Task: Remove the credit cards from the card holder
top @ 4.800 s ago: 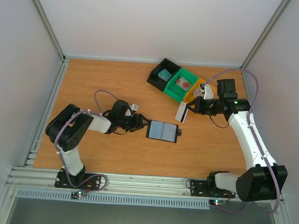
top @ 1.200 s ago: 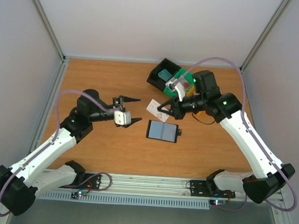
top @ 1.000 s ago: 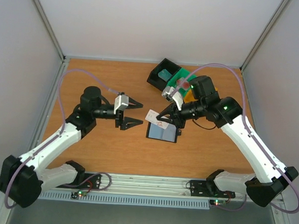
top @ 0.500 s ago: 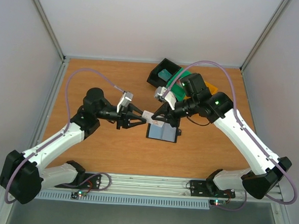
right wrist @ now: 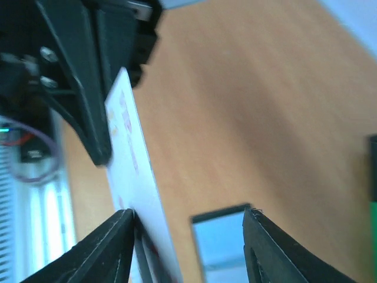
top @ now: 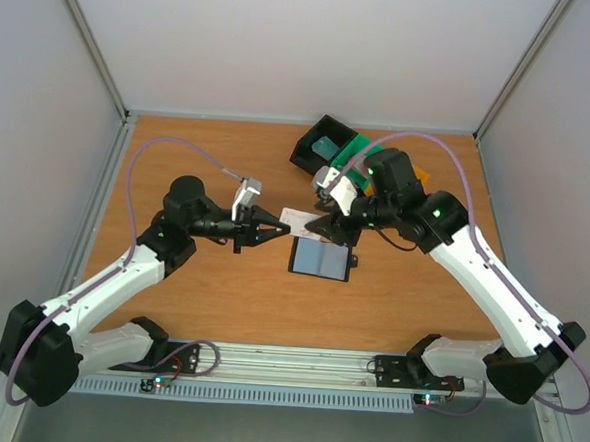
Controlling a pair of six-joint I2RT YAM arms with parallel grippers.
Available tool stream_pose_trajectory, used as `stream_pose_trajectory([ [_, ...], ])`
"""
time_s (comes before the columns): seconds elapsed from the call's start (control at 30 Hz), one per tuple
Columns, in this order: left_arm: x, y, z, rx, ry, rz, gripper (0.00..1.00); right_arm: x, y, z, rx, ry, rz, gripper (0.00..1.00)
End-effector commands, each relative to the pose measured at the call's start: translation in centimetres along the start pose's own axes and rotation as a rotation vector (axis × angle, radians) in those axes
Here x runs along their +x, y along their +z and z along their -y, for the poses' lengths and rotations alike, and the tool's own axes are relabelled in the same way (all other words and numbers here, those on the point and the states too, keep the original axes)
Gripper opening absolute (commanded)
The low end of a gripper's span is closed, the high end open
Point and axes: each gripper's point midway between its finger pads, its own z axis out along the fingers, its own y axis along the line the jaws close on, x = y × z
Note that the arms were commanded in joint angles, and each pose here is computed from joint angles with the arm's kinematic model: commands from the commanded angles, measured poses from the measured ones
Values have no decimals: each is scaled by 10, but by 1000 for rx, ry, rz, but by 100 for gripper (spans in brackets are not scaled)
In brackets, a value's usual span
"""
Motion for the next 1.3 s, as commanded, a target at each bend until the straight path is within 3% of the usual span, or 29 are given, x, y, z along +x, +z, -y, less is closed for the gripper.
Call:
stream_pose_trajectory([
  [0.0,-11,-11,-34,-176,-194,99,0,-22,-33,54,426,-136,128,51],
  [0.13,-43,-23,-45,-244,-307,243,0,-44,-39,33,573,-534,276,51],
  [0.27,-64,-27,-32,-225,-259,300,0,-44,-22,11,711,-1002,395,57],
  [0.5,-81,-37,-33,-261,-258,367,0,-62,9,24,962,-1300,331,57],
  [0.7,-80,-36,-32,-249,-252,365,0,-80,19,30,1172,-1437,297,51],
  [0.83,-78,-36,-32,-249,-253,363,0,-77,24,35,1203,-1451,256,44],
  [1.13,-77,-36,-35,-253,-265,361,0,-72,20,43,1245,-1447,193,23],
  [1.27,-77,-36,-34,-248,-260,362,0,-70,22,45,1242,-1454,176,7],
])
